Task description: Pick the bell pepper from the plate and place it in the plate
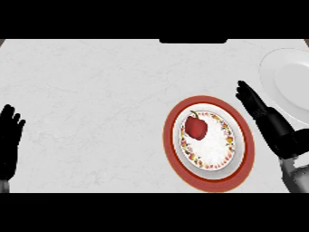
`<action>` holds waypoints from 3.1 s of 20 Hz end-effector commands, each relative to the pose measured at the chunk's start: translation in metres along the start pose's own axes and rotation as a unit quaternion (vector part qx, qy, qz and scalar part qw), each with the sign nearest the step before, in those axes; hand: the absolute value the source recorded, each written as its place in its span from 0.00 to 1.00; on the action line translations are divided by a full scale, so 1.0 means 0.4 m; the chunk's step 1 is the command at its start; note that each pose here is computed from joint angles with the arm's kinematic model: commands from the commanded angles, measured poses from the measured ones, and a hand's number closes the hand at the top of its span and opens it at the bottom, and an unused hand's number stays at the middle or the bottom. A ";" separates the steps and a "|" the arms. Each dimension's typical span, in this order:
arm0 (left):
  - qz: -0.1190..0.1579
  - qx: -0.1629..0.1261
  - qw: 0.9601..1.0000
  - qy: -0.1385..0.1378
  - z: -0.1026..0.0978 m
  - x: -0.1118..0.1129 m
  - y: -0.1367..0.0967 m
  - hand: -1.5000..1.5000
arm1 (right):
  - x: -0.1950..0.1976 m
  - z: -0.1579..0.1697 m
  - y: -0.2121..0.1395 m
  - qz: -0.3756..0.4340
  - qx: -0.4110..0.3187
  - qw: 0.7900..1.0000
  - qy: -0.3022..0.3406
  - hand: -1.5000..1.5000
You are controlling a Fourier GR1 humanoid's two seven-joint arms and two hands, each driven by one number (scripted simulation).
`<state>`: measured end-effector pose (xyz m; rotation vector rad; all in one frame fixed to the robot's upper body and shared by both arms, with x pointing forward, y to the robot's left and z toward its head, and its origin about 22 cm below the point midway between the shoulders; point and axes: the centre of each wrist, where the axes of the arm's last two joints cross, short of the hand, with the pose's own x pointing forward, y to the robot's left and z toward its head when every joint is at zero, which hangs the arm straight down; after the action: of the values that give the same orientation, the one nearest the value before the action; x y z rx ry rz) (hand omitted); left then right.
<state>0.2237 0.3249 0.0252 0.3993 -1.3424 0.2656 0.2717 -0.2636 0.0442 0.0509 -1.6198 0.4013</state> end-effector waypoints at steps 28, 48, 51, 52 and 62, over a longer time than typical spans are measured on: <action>-0.005 -0.220 0.972 0.083 0.057 -0.100 -0.212 0.50 | 0.113 0.257 -0.014 0.282 -0.280 0.917 0.041 0.00; -0.005 -0.230 0.970 0.084 0.049 -0.126 -0.234 0.50 | 0.219 0.016 0.265 0.335 -0.196 0.901 0.195 0.00; -0.012 -0.223 0.971 0.080 0.056 -0.139 -0.242 0.50 | 0.179 -0.004 0.322 0.321 -0.188 0.908 0.194 0.00; -0.003 -0.224 0.971 0.082 0.047 -0.118 -0.225 0.50 | 0.154 -0.019 0.292 0.313 -0.190 0.909 0.200 0.00; 0.001 -0.220 0.971 0.089 0.014 -0.105 -0.196 0.50 | 0.103 -0.022 0.366 0.363 -0.201 0.878 0.239 0.00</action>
<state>0.2375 0.2527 -0.0196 0.0196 -1.2354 -0.0142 0.2425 -0.1223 0.0719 -0.8869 -1.2189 0.5571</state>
